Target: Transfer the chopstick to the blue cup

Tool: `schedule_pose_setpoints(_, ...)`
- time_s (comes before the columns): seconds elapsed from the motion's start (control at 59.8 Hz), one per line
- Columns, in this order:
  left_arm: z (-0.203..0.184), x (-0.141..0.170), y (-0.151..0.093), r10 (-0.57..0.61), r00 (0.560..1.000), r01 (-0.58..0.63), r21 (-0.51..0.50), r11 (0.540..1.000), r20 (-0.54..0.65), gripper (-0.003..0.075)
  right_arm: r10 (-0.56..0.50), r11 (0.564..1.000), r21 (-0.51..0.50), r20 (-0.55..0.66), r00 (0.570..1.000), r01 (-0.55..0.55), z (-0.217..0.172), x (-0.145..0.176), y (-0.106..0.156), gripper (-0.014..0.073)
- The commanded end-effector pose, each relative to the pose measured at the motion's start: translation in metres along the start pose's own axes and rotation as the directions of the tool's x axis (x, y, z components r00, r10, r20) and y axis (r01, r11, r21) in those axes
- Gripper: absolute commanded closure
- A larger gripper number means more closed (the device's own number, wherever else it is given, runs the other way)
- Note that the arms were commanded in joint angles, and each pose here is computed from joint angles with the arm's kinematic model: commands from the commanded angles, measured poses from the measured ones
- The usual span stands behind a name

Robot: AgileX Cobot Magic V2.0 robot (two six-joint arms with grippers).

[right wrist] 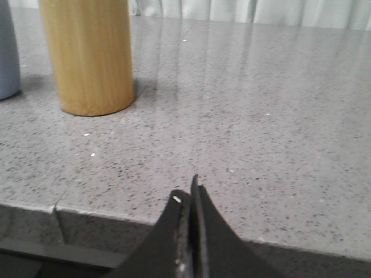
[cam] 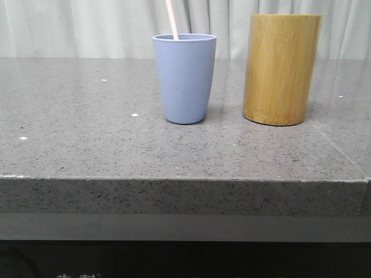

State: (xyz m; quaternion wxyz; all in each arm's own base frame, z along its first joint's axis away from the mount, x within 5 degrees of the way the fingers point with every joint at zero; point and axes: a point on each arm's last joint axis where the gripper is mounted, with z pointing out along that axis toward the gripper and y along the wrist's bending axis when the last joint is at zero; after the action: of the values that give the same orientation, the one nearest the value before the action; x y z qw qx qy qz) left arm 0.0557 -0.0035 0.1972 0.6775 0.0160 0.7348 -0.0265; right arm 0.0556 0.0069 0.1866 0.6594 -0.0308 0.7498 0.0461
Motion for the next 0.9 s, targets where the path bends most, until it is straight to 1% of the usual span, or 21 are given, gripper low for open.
schedule_pose_setpoints(0.0, -0.0018, -0.0068, 0.0002, -0.017, 0.995, 0.017, -0.001, 1.0, 0.103, 0.0739, 0.0, 0.999, 0.038, 0.114, 0.994, -0.004, -0.0024, -0.0106, -0.0023, 0.0696)
schedule_pose_setpoints(0.1, -0.0018, -0.0068, 0.0002, -0.017, 0.995, 0.017, -0.001, 1.0, 0.103, 0.0739, 0.0, 0.999, 0.053, 0.113, 0.994, -0.006, -0.0024, -0.0105, -0.0031, 0.0696)
schedule_pose_setpoints(0.887, -0.0018, -0.0068, 0.0002, -0.017, 0.995, 0.017, -0.001, 1.0, 0.103, 0.0739, 0.0, 0.999, 0.053, 0.113, 0.994, -0.006, -0.0024, -0.0105, -0.0031, 0.0696)
